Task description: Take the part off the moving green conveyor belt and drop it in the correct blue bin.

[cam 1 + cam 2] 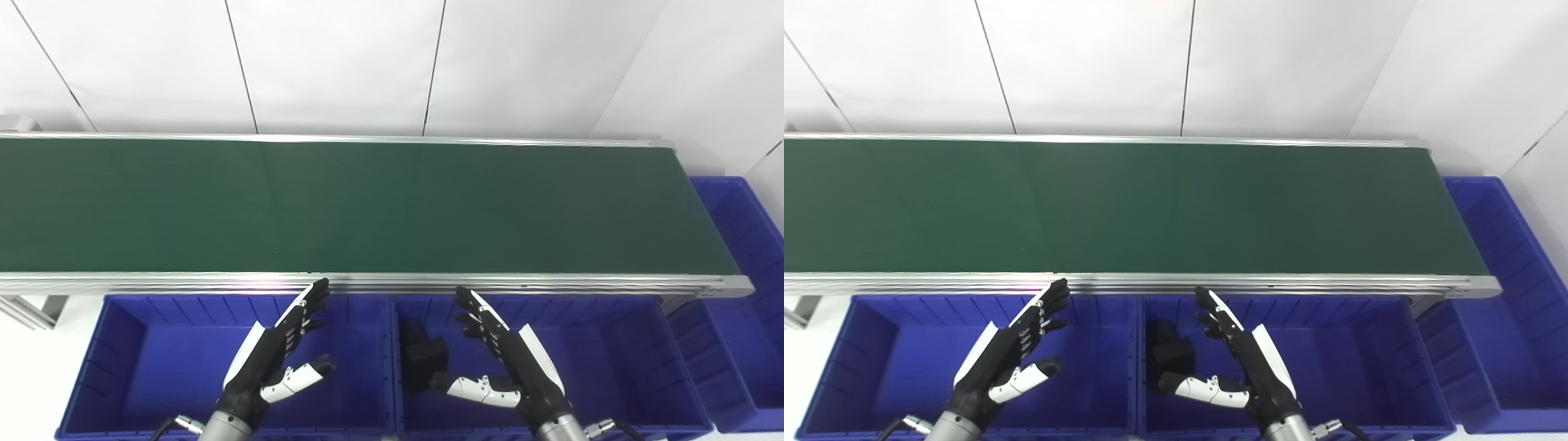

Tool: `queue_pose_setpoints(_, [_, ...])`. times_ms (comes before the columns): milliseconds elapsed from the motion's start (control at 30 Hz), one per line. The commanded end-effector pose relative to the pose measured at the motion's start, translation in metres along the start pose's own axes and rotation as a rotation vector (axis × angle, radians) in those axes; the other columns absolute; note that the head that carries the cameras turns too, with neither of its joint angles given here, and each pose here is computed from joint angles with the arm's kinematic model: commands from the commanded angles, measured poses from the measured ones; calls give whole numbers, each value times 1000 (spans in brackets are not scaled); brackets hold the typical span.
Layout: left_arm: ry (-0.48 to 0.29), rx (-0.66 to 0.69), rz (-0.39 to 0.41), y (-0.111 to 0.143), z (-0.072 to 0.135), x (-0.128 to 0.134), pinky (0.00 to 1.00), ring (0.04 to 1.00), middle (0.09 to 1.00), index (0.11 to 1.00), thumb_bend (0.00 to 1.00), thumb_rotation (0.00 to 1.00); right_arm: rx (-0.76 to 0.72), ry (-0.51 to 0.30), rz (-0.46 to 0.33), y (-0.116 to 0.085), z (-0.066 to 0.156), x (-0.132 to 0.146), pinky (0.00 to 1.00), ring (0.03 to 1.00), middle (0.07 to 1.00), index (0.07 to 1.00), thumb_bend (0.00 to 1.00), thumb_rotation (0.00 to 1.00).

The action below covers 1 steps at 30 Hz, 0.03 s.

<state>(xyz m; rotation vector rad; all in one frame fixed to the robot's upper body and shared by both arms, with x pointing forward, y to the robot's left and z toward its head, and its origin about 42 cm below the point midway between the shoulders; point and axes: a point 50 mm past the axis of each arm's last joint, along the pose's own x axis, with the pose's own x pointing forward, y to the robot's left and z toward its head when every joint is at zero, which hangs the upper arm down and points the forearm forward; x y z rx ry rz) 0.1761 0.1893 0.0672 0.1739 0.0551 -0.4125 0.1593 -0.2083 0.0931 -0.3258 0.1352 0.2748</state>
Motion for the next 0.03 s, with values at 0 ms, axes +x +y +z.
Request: queue_pose_setpoints(0, [-69, 16, 18, 4, 8, 3, 874, 946, 959, 954, 742, 703, -6, -98, -16, -3, 12, 2, 828, 872, 926, 952, 803, 393])
